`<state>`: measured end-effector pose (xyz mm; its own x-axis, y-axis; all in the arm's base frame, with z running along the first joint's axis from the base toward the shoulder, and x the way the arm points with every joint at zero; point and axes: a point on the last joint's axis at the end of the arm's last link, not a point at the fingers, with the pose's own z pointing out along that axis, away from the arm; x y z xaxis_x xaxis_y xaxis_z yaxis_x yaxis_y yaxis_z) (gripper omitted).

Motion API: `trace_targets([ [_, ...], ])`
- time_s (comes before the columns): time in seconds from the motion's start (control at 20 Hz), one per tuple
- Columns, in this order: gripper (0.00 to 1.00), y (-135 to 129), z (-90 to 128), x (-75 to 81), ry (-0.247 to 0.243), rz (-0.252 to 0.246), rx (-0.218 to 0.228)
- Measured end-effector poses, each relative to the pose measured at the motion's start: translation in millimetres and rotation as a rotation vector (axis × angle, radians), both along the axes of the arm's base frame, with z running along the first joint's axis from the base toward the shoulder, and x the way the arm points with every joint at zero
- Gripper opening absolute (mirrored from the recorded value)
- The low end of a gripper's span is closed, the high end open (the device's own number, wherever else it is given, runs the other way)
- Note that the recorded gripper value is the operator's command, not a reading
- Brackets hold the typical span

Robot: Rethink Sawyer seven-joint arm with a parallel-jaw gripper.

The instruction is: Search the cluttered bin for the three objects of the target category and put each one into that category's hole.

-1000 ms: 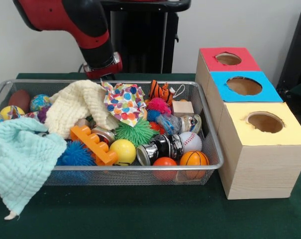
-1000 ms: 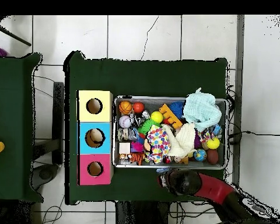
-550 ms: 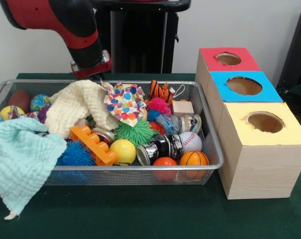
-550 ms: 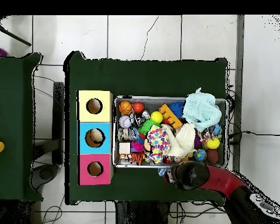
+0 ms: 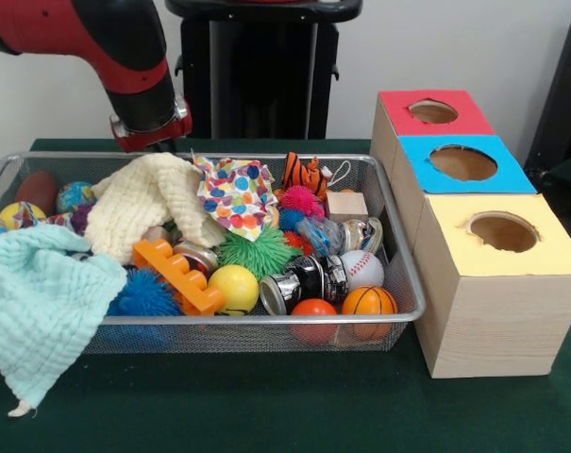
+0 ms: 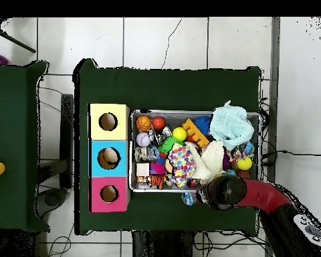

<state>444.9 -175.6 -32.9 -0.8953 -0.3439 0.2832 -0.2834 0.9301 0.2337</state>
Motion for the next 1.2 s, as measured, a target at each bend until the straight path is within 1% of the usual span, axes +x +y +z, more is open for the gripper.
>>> trace_targets([
  [0.05, 0.00, -2.7, 1.4, 2.1, 0.014, 0.013, 0.003],
  [0.3, 0.00, -11.4, 5.2, 7.9, 0.055, 0.039, 0.010],
  [0.45, 0.00, -17.7, 8.8, 13.7, 0.090, 0.071, 0.013],
  [0.55, 0.00, -20.0, 10.2, 15.9, 0.103, 0.083, 0.013],
  [0.65, 0.00, -24.1, 13.7, 21.3, 0.130, 0.110, 0.014],
  [0.75, 0.00, -26.0, 15.4, 23.9, 0.143, 0.128, 0.014],
  [0.85, 0.00, -29.7, 19.2, 30.4, 0.172, 0.179, 0.015],
  [1.0, 0.00, -30.6, 21.4, 33.7, 0.186, 0.205, 0.016],
  [1.15, 0.00, -31.7, 26.3, 40.8, 0.207, 0.253, 0.019],
  [1.2, 0.00, -32.2, 27.5, 43.4, 0.205, 0.261, 0.017],
])
